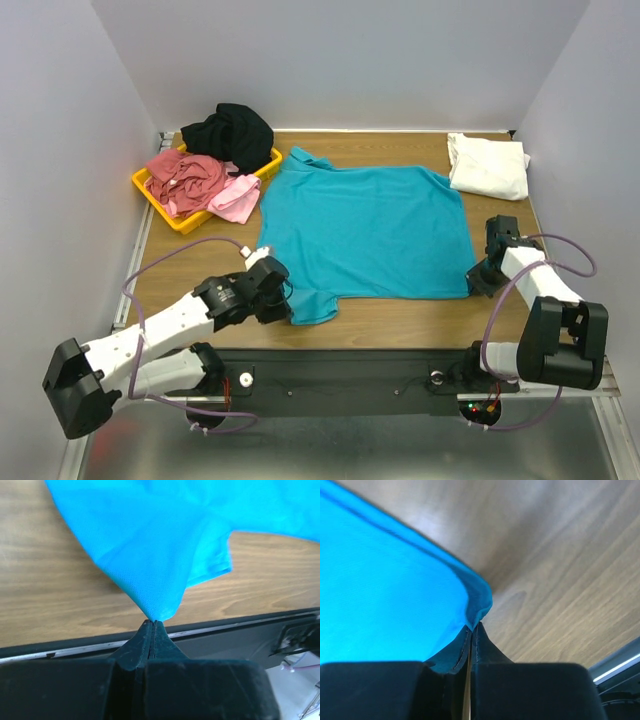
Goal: Fold and stack the t-shirts
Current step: Flatten the tshirt out, then fold the tshirt
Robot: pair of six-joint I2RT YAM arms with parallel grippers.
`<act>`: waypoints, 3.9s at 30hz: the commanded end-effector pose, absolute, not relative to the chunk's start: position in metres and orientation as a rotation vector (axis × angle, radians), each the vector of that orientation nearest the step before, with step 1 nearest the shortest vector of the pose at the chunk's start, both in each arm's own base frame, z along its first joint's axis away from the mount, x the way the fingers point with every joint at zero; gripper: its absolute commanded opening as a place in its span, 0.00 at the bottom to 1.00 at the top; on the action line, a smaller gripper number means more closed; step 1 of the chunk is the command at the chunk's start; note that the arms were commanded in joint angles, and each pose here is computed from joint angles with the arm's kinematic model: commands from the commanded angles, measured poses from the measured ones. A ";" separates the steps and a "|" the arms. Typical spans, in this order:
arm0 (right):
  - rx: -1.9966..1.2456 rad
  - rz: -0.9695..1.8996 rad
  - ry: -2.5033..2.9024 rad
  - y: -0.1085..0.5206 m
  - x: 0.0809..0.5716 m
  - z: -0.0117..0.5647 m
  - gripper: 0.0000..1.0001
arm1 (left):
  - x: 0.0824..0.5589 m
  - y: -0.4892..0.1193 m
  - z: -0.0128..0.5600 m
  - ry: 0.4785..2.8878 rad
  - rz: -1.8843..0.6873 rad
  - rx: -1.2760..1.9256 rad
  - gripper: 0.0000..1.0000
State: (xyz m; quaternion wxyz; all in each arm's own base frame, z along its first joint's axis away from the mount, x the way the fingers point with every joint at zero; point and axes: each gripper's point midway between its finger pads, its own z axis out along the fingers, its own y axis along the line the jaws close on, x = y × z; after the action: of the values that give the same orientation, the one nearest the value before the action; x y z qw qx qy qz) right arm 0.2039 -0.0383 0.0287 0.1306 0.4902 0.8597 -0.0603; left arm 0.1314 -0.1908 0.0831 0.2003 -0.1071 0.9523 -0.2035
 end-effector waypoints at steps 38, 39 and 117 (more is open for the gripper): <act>0.795 0.046 2.516 -0.054 0.389 0.094 0.00 | 0.379 -0.211 0.163 2.465 -0.396 -0.004 0.00; 0.790 0.050 2.511 -0.054 0.391 0.096 0.00 | 0.381 -0.210 0.159 2.477 -0.388 -0.004 0.00; -0.273 0.727 2.485 0.294 0.454 0.119 0.48 | 0.282 -0.175 0.053 2.551 -0.562 -0.202 0.98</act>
State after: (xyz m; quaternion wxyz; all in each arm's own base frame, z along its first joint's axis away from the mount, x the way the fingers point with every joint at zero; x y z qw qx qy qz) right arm 0.4493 0.2654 0.0996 0.2428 -0.0609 0.9391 0.2356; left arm 0.2809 -0.1790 0.0456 0.2356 -0.0648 0.9472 -0.2076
